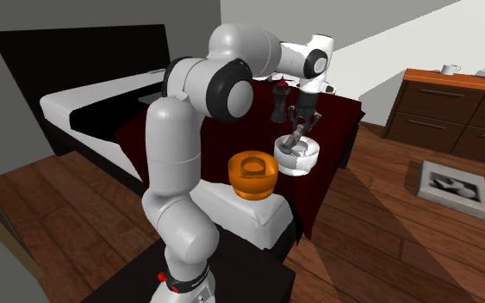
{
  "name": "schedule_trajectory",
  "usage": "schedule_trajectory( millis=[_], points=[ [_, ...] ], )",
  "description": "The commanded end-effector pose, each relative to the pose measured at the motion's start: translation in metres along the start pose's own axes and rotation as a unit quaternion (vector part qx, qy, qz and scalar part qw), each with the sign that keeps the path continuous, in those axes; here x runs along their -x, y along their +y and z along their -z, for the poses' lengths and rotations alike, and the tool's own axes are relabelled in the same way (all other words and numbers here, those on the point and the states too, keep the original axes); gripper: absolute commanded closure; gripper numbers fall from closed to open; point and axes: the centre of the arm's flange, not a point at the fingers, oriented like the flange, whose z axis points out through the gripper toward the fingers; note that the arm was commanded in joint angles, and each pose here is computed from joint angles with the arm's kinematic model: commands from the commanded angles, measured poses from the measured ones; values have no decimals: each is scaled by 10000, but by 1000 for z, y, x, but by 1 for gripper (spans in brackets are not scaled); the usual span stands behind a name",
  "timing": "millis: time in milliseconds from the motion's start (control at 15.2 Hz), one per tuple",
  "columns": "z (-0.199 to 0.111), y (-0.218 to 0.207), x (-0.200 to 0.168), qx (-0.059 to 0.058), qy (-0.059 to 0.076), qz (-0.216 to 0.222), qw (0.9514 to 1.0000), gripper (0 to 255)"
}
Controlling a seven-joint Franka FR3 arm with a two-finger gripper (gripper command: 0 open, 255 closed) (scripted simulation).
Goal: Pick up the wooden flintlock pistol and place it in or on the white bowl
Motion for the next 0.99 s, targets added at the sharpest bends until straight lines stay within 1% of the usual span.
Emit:
schedule_trajectory(
  millis=[0,396,462,792,924],
  points=[
    [-4,1,0,0,4,1,10000,255],
    [-4,1,0,0,4,1,10000,255],
    [-4,1,0,0,4,1,10000,0],
    [-4,1,0,0,4,1,10000,0],
    [22,1,0,0,4,1,10000,0]
  ],
)
